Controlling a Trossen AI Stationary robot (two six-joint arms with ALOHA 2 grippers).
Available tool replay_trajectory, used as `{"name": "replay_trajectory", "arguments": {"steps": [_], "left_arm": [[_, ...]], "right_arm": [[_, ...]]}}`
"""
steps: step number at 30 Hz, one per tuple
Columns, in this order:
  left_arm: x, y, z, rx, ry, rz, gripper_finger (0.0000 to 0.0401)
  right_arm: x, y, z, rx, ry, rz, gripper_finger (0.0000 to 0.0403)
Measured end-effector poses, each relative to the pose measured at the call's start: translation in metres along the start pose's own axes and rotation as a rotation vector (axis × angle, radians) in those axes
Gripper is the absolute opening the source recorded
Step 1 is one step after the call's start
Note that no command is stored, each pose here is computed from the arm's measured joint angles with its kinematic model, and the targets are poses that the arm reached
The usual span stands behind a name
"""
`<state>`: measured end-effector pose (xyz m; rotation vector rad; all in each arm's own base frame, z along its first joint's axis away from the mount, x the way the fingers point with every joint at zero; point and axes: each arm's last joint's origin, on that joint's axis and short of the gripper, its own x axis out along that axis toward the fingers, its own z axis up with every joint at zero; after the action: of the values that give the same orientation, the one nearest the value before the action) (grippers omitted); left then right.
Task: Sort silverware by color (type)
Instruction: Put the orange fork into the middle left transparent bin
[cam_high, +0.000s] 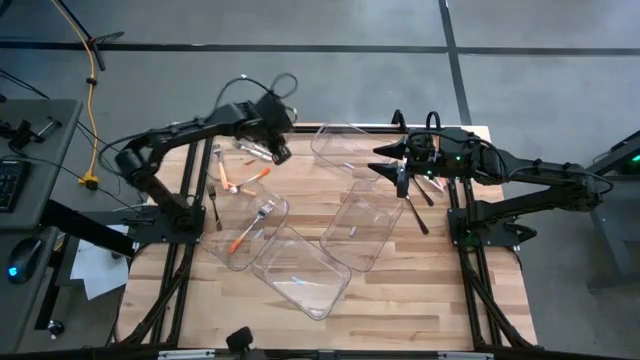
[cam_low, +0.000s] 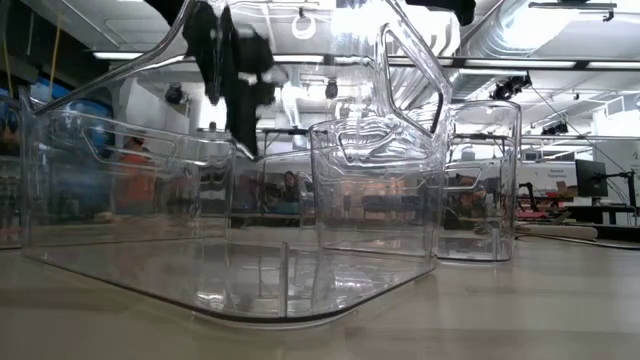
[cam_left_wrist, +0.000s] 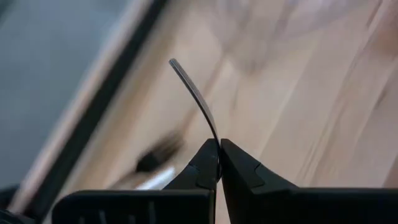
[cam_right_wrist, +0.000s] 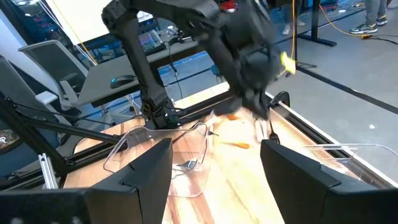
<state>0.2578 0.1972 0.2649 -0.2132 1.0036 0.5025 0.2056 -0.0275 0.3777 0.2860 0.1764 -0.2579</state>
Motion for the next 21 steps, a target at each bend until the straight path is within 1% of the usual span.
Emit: {"name": "replay_trajectory", "arguments": {"steps": [2, 5, 9, 11, 15, 21], "left_arm": [[-0.023, -0.001, 0.006, -0.031, -0.123, -0.005, 0.0000], [-0.058, -0.004, 0.014, -0.057, -0.310, -0.044, 0.0000], [-0.105, -0.011, 0.020, -0.093, -0.562, -0.118, 0.0000], [-0.123, -0.017, 0.021, -0.093, -0.675, -0.151, 0.0000], [-0.140, -0.034, 0.009, -0.082, -0.850, -0.252, 0.0000], [-0.134, -0.064, -0.025, -0.098, -0.984, -0.410, 0.0000]], "right_arm": [[0.000, 0.000, 0.000, 0.000, 0.000, 0.000, 0.0229], [0.000, 0.000, 0.000, 0.000, 0.000, 0.000, 0.0229], [0.000, 0.000, 0.000, 0.000, 0.000, 0.000, 0.0229], [0.000, 0.000, 0.000, -0.001, 0.000, 0.001, 0.0229], [0.000, 0.000, 0.000, -0.037, 0.003, 0.013, 0.0229], [0.000, 0.001, 0.000, -0.073, 0.003, 0.016, 0.0229]]}}
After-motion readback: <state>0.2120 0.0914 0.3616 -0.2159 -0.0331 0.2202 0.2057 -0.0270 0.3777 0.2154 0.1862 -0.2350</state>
